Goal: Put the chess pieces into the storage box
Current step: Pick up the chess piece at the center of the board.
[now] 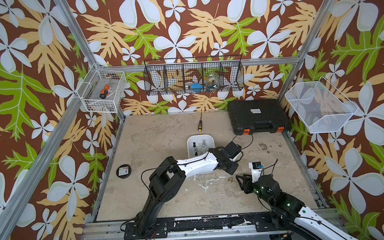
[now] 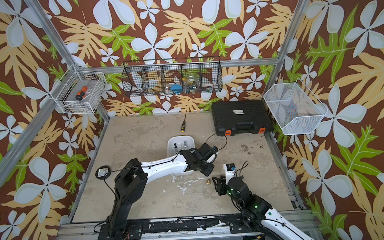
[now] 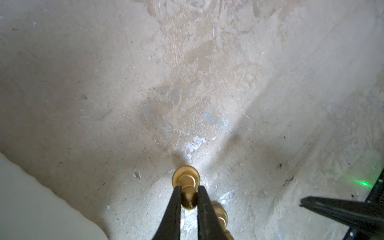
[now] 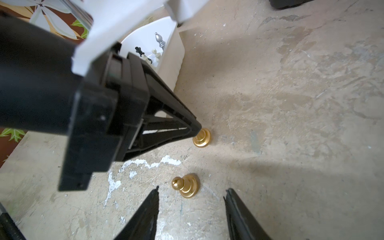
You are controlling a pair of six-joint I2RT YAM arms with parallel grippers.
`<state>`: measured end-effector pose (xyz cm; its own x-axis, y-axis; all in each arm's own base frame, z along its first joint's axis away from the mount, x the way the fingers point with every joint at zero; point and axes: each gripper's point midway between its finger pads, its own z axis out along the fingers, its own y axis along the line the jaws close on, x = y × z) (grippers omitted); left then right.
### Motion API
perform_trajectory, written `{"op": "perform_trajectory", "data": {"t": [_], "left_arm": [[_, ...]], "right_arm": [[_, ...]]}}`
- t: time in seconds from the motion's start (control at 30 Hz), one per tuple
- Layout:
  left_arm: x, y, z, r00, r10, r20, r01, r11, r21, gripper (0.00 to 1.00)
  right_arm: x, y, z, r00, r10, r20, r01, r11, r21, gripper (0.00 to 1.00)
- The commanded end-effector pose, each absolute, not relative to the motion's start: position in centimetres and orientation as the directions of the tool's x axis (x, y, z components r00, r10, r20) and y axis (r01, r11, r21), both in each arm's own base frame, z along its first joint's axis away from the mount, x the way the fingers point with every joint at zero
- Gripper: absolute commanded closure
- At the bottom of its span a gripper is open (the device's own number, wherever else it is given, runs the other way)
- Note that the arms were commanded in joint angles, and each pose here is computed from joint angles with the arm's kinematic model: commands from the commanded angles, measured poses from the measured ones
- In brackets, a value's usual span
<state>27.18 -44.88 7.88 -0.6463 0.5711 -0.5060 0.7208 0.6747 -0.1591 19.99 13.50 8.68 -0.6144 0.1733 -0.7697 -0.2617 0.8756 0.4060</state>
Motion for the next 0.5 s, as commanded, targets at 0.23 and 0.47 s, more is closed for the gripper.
{"op": "perform_trajectory", "data": {"t": [0.23,0.47], "left_arm": [[31.3,-39.9,14.1,-0.712,0.445,-0.544,0.612,0.773,-0.169,0.89],[33.1,-33.1,14.7,-0.755,0.391,-0.527,0.508,0.857,-0.091,0.89]], "right_arm": [[19.6,15.7,10.9,-0.541,0.125,-0.831,-0.431,0.808,0.402,0.43],[19.4,16.9,11.6,-0.504,0.094,-0.859,-0.512,0.768,0.385,0.42]]}}
